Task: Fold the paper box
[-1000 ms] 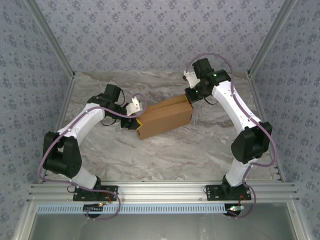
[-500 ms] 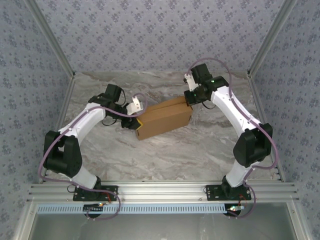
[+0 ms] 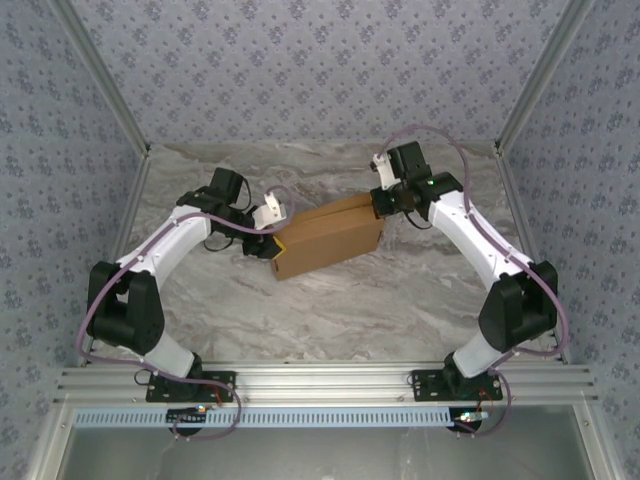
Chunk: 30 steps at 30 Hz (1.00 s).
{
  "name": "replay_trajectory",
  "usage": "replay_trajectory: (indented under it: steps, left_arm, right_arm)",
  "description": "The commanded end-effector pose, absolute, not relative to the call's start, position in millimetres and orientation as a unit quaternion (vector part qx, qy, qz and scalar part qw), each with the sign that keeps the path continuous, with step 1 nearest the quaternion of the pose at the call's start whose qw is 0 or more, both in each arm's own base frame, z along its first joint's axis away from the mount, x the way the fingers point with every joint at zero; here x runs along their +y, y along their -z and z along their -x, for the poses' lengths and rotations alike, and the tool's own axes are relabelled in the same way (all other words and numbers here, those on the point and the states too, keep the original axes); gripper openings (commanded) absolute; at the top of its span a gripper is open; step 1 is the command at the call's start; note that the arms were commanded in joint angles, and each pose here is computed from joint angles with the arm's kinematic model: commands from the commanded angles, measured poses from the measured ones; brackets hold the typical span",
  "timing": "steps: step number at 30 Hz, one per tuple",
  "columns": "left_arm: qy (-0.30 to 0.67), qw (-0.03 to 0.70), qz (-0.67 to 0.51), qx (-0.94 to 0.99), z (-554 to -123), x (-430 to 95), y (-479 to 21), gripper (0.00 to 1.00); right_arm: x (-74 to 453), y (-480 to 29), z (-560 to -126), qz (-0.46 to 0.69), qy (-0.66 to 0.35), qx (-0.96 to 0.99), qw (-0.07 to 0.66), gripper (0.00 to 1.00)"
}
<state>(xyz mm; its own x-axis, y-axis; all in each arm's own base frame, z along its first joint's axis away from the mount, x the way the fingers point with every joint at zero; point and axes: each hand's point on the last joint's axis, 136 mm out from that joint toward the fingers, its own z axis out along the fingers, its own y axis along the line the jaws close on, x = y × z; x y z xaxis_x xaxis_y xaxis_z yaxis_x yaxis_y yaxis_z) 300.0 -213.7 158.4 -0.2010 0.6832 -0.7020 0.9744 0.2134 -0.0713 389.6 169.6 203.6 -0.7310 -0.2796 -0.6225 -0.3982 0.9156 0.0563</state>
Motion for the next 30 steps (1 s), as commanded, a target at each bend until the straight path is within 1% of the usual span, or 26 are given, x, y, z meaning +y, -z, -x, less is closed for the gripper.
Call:
replay_trajectory:
  steps: [1, 5, 10, 12, 20, 25, 30]
  left_arm:
    - [0.245, 0.270, -0.546, 0.754, -312.3, -201.7, -151.4, 0.38]
    - [0.244, 0.274, -0.542, 0.756, -314.9, -201.0, -153.7, 0.40]
    - [0.252, 0.282, -0.530, 0.759, -316.2, -203.6, -161.7, 0.48]
    - [0.253, 0.301, -0.526, 0.754, -321.8, -206.9, -170.4, 0.50]
    - [0.261, 0.347, -0.506, 0.745, -327.5, -212.0, -200.7, 0.65]
    - [0.260, 0.360, -0.489, 0.751, -330.5, -211.0, -210.6, 0.73]
    - [0.249, 0.384, -0.449, 0.767, -338.1, -206.2, -221.5, 0.77]
  right_arm:
    - [154.9, -184.1, -375.9, 0.187, -0.063, 0.934, 0.299, 0.00]
    - [153.8, -184.5, -375.7, 0.189, -0.063, 0.925, 0.324, 0.00]
    - [154.2, -187.6, -376.0, 0.180, -0.071, 0.917, 0.348, 0.00]
    - [156.0, -190.9, -377.2, 0.178, -0.075, 0.915, 0.355, 0.00]
    - [157.2, -191.5, -375.7, 0.177, -0.072, 0.915, 0.355, 0.00]
    - [158.8, -191.2, -374.7, 0.178, -0.074, 0.915, 0.354, 0.00]
    - [163.5, -191.4, -373.5, 0.181, -0.077, 0.914, 0.354, 0.00]
